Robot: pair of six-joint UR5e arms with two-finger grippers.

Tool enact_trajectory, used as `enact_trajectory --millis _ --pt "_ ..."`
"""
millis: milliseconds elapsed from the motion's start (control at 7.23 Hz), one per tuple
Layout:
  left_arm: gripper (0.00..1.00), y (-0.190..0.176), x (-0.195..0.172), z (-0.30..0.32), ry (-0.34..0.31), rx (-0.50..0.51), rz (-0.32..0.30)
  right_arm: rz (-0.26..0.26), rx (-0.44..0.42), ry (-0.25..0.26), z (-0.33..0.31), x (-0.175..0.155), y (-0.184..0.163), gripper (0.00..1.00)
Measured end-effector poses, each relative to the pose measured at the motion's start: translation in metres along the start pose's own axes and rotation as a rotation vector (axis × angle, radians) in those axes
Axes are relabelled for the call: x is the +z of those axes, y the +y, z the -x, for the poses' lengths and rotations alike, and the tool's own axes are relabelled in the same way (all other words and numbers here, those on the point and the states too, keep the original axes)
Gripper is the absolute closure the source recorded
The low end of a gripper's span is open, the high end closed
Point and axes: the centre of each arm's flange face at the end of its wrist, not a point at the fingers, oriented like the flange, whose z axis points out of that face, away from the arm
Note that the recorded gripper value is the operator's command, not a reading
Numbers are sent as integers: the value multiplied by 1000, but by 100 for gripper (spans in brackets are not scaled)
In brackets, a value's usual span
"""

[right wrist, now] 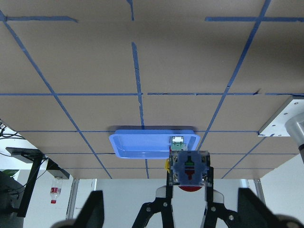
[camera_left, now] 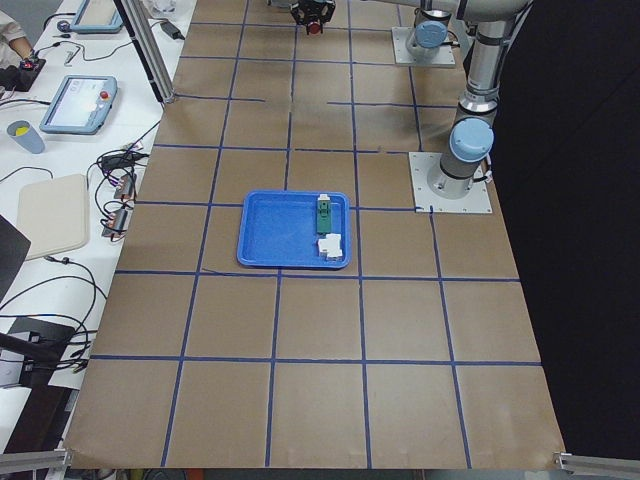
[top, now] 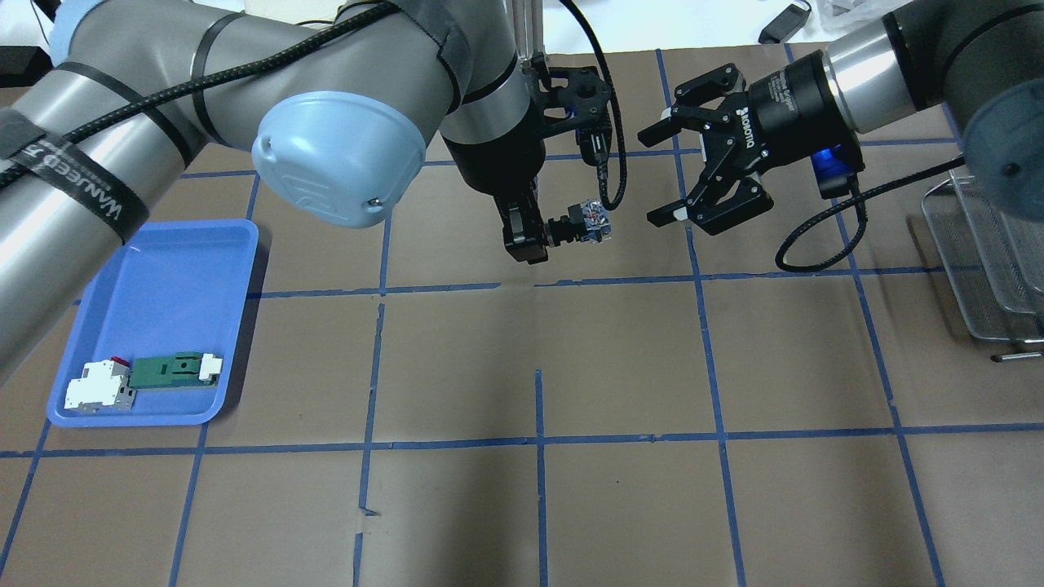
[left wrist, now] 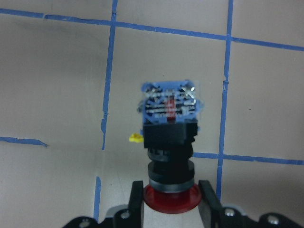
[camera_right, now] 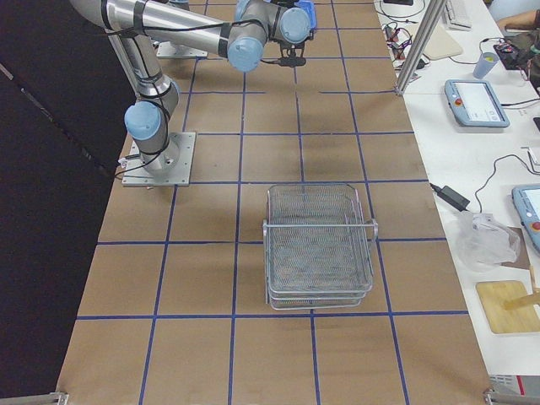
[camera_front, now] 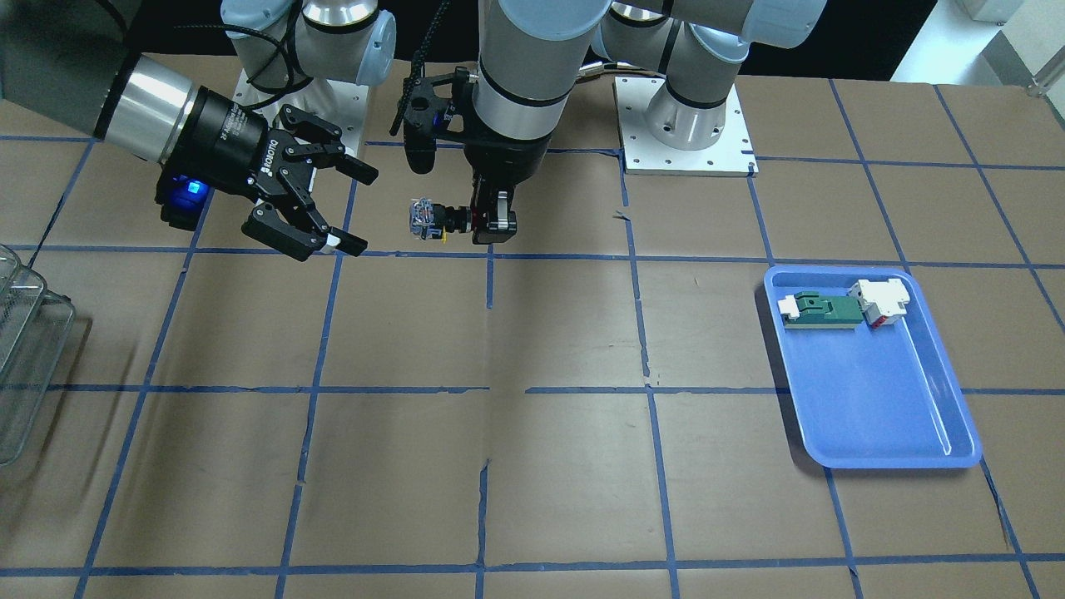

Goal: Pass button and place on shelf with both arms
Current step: 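Swing the right gripper open toward the button held by the left gripper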

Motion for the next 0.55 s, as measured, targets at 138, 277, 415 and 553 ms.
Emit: enact_trajectory --millis 138,277,415,553 --pt "100 -1 2 1 3 0 1 28 10 5 -3 7 -7 0" --pt "100 -1 2 1 4 0 0 39 19 12 -6 11 -14 0" --pt "100 0 4 1 6 -1 3 44 26 18 -8 14 -18 0" --pt "100 1 6 1 11 -2 6 47 27 25 -11 16 -21 0"
